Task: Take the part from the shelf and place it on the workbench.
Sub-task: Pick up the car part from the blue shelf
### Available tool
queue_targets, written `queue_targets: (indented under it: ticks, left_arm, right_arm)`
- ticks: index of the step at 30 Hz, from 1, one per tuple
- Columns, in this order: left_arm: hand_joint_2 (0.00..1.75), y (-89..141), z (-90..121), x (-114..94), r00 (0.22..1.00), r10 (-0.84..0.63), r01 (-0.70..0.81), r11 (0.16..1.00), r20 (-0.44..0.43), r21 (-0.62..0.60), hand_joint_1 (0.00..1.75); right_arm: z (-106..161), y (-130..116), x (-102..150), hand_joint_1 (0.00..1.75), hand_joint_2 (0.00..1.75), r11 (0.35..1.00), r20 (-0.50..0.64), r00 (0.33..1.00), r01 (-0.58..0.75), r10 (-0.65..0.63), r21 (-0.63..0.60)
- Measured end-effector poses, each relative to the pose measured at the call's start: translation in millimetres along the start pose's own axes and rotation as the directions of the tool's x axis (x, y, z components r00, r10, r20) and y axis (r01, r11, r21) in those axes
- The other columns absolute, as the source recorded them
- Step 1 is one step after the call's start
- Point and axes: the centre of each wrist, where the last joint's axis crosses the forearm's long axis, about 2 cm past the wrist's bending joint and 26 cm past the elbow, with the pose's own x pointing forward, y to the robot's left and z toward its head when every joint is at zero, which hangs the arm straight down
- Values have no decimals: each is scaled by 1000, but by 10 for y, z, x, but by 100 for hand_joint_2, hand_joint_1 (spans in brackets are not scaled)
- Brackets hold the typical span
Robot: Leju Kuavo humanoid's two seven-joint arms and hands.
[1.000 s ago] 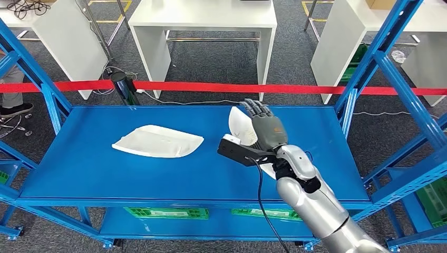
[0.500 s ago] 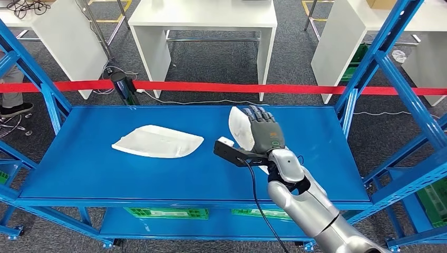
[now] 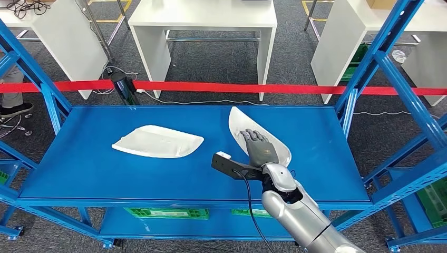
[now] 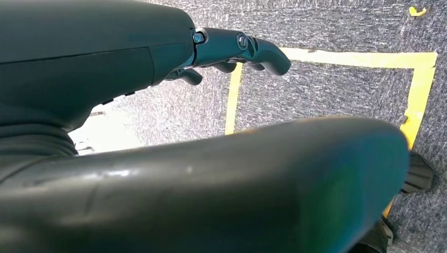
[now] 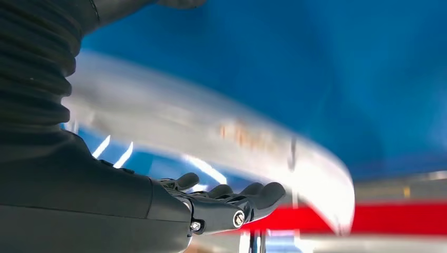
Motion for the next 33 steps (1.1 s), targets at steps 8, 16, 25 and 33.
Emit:
queue_targets:
  ticks: [8,16,25,33]
  left_arm:
    - [0,-2,0,2,1000,-3,3,1000,-1,0,0]
    - [0,-1,0,6,1000,-6,6,1000,-2,0,0]
    - [0,0,0,15,1000,-6,6,1000,-6,0,0]
    - [175,-4,0,11,1000,9,-9,1000,3,-1,0]
  right_arm:
    - [14,176,13,175,175,997,-76,994,81,-80,7]
    - [43,230,-17,175,175,995,-114,988,100,-100,-7]
    - [30,175,-32,175,175,994,-120,987,105,-107,-25]
    - [24,159,-6,175,175,995,-116,988,100,-102,-31]
